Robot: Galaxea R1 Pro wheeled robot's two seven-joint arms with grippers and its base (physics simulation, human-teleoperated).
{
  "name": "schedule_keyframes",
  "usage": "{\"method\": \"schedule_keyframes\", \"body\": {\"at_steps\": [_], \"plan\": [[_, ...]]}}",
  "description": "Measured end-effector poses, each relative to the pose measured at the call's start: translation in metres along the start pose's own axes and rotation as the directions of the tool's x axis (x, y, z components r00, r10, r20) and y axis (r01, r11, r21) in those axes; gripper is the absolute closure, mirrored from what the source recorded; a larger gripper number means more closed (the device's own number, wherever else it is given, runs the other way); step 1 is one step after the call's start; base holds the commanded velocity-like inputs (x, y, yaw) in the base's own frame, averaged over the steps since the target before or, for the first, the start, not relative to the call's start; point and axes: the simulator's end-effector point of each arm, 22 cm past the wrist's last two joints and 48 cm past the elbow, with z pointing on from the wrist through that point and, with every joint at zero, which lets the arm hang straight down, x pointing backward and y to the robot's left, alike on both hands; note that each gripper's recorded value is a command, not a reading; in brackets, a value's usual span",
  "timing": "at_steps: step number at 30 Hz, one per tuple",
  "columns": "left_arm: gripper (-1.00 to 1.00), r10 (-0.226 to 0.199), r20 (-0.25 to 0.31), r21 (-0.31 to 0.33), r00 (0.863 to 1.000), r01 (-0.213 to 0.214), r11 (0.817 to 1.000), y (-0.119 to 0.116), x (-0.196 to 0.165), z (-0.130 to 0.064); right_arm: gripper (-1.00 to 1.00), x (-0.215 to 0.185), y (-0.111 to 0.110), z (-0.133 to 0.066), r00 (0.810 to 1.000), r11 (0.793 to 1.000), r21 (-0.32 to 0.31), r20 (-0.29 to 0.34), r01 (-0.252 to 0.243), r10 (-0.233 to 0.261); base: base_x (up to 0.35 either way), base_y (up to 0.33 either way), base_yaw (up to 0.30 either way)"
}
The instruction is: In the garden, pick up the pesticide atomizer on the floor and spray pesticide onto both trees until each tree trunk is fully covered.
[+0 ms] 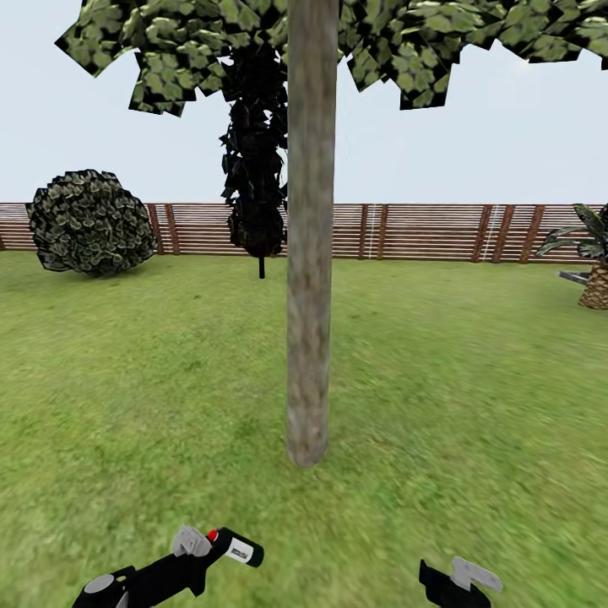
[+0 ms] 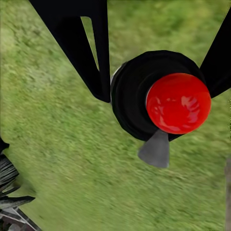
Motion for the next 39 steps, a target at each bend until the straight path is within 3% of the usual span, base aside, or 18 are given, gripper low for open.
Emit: {"method": "schedule_keyframes", "body": {"at_steps": [13, 25, 30, 35, 39], "plan": [[1.00, 0.002, -0.004, 0.001, 1.000, -0.002, 1.000, -0.001, 0.001, 0.000, -1.00, 0.000, 0.000, 0.000, 1.000, 1.000, 0.000, 0.000, 0.000, 0.000, 0.295, 0.000, 0.000], [1.00, 0.011, -0.014, 0.002, 1.000, -0.011, 1.000, -0.002, 0.002, 0.002, -1.00, 0.000, 0.000, 0.000, 1.000, 1.000, 0.000, 0.000, 0.000, 0.000, 0.051, 0.000, 0.000], [1.00, 0.053, -0.054, 0.008, 0.997, -0.053, 0.999, -0.003, 0.013, 0.001, -1.00, -0.001, 0.000, 0.000, 1.000, 1.000, 0.001, 0.002, 0.001, -0.001, 0.003, 0.000, 0.000], [1.00, 0.103, -0.046, 0.012, 0.994, -0.102, 0.995, -0.004, 0.012, 0.001, -1.00, -0.005, 0.001, 0.001, 1.000, 1.000, -0.006, 0.011, 0.009, -0.009, 0.000, 0.000, 0.000], [1.00, 0.123, -0.035, 0.016, 0.992, -0.123, 0.992, -0.004, 0.009, 0.001, -1.00, -0.027, 0.023, 0.001, 0.999, 0.996, -0.085, 0.035, 0.033, -0.030, 0.000, 0.000, 0.000]]}}
